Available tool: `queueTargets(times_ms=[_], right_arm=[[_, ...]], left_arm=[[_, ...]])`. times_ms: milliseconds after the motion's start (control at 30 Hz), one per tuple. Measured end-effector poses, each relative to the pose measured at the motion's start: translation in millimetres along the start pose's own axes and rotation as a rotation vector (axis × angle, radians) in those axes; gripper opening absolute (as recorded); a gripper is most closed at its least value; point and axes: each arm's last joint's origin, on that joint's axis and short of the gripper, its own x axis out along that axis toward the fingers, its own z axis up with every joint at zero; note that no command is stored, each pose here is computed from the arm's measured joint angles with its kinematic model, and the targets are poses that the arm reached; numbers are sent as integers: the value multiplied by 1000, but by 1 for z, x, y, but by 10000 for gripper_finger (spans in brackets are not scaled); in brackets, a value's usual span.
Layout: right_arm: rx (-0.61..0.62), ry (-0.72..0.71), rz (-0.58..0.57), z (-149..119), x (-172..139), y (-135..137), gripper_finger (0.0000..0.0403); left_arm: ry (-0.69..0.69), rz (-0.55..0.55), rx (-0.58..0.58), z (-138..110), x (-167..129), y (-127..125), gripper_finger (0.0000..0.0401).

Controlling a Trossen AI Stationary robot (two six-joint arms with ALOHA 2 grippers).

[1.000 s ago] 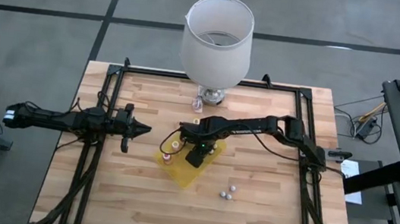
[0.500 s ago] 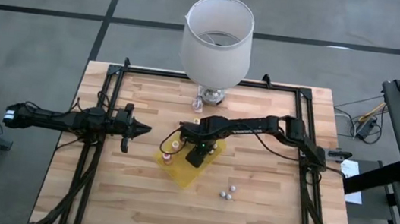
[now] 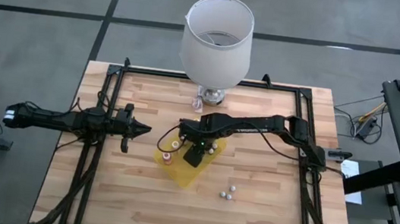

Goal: Pick & Place food coloring
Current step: Put the small green food coloring bottle into the yellow bin

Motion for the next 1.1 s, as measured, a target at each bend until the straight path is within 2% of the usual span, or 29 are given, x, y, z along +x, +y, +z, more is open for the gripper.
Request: queueTargets(times_ms=[233,333,800,1100], right_arm=[[-41,14,-4,-6,-9,7,133],[-98,9,5,-13,-16,15,136],[-504,-73,86,-61,-67,62,137],[-671,-57,91,-99,-79,59,143]], left_arm=[[0,0,0,0,0,0,0],[0,0,0,0,0,0,0],[0,0,0,0,0,0,0],[0,0,0,0,0,0,0]])
